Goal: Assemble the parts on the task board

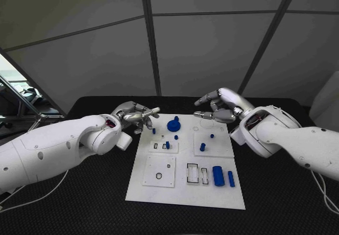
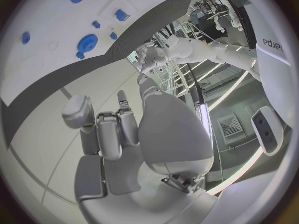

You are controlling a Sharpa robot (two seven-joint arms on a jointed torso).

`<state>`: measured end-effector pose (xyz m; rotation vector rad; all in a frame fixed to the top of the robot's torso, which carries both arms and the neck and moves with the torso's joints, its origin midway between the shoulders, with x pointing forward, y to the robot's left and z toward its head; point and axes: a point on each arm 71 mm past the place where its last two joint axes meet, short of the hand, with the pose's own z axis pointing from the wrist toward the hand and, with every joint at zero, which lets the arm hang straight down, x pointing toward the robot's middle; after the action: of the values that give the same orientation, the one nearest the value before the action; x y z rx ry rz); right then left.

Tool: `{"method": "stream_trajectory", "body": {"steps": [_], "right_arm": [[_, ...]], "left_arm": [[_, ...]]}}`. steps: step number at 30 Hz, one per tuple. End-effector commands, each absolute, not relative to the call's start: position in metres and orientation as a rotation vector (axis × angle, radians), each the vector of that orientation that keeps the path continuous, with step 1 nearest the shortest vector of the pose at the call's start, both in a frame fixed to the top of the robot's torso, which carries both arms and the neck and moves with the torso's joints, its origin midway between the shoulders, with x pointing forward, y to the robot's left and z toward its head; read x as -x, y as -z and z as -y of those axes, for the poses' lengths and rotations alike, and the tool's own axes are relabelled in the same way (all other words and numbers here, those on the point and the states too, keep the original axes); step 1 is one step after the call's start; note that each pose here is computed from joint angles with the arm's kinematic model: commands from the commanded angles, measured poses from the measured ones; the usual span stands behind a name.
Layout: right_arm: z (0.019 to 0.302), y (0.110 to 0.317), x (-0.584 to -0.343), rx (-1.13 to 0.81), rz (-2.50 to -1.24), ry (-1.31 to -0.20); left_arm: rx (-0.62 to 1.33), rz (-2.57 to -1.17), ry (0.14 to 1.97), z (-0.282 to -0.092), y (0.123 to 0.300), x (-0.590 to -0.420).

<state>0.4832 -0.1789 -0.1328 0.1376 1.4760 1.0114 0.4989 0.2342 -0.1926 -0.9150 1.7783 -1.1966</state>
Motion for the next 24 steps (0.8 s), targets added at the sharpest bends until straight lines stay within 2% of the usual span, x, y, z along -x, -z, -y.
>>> {"method": "stream_trajectory", "body": {"steps": [1, 6, 12, 24], "right_arm": [[0.188, 0.132, -0.490, -0.203, -1.503, -1.040], [0.197, 0.129, -0.495, -0.167, -1.495, -0.981], [0.204, 0.129, -0.498, -0.142, -1.486, -0.929], [0.207, 0.130, -0.504, -0.144, -1.481, -0.900]], "left_arm": [[0.690, -2.071, 0.906, -0.228, 0.202, -0.494], [0.532, -2.177, 0.714, -0.218, 0.201, -0.496], [0.444, -2.229, 0.578, -0.204, 0.200, -0.502], [0.353, -2.272, 0.469, -0.178, 0.200, -0.511]]}}
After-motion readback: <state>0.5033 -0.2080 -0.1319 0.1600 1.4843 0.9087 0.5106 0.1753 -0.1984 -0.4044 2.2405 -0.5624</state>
